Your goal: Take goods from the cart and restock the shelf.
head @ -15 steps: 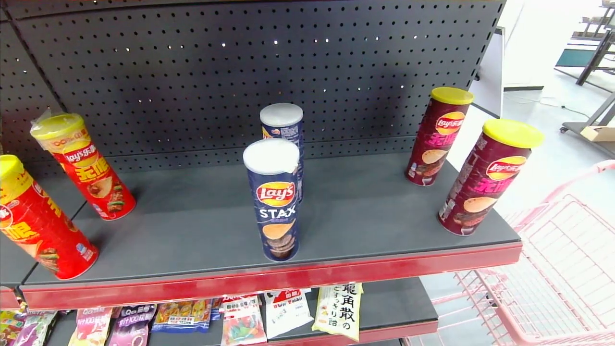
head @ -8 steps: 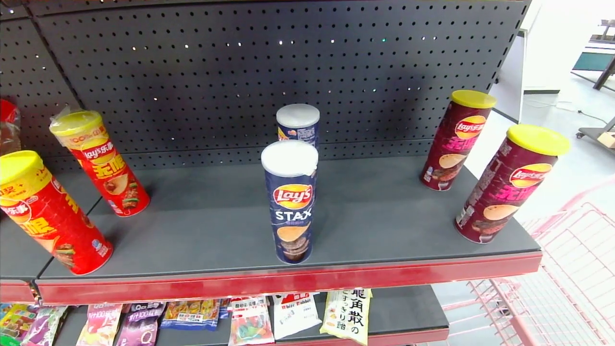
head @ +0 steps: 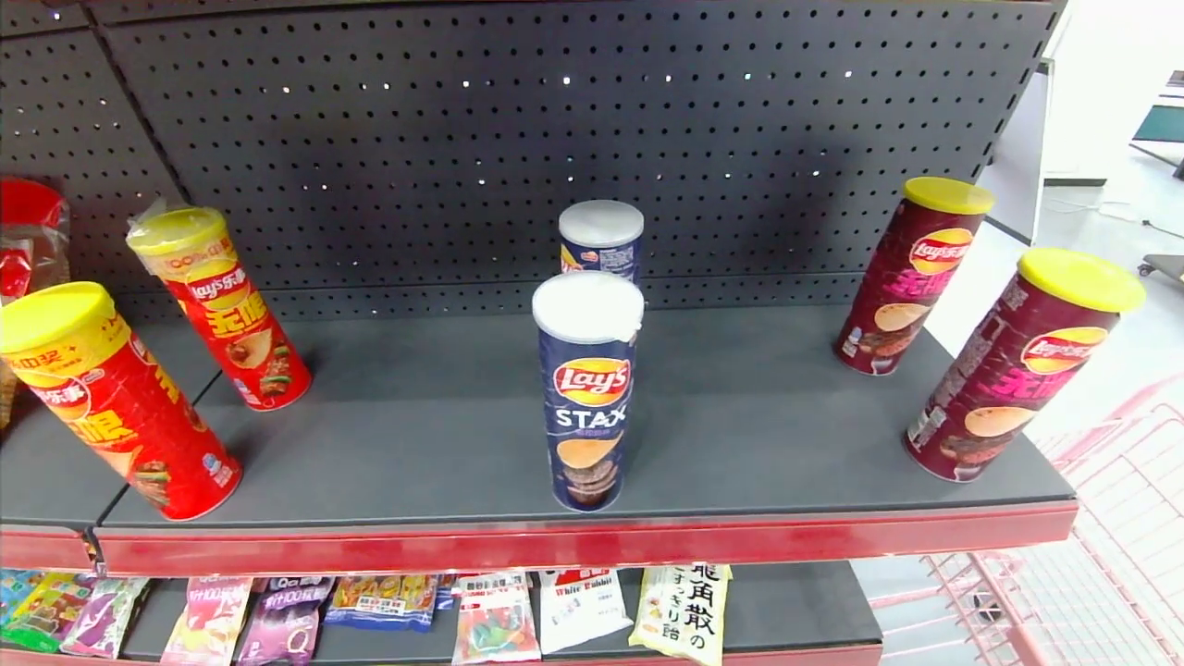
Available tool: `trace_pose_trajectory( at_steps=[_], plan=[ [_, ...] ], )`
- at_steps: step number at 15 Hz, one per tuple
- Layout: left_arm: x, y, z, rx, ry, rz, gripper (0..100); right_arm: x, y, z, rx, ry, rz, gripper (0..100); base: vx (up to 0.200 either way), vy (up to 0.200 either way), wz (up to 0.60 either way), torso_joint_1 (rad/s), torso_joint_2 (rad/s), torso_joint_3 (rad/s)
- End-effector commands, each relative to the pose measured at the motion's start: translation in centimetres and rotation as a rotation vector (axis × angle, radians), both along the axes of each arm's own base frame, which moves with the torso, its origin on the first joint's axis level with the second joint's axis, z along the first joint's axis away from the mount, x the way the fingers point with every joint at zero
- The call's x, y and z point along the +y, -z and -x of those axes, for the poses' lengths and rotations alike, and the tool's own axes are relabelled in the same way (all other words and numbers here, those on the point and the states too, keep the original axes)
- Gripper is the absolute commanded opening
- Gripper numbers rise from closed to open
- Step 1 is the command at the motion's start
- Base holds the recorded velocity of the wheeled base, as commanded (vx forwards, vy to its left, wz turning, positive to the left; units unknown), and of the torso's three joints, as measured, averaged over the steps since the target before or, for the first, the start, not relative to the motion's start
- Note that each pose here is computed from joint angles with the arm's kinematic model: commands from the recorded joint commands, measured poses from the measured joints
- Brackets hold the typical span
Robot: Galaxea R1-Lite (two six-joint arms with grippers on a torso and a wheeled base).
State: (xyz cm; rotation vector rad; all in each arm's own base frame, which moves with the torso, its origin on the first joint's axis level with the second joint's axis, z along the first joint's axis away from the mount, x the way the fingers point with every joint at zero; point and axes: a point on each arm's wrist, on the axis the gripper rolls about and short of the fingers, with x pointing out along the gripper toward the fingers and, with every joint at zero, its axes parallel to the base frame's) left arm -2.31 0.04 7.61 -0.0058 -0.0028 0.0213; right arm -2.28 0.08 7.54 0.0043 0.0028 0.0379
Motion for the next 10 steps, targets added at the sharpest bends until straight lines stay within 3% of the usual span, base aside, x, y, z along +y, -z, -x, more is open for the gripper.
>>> trace_pose_trajectory(
  at_steps=[1,10],
  plan=[
    [0.00,-0.01,-0.01,0.001,0.000,0.000,100,0.00,0.00,-0.01,0.000,0.000,0.000,100,0.000,0.000,0.00,0.000,0.00,0.000],
    [0.01,-0.01,-0.01,0.001,-0.002,0.000,100,0.00,0.00,-0.01,0.000,0.001,0.001,100,0.000,0.000,0.00,0.000,0.00,0.000]
  ],
)
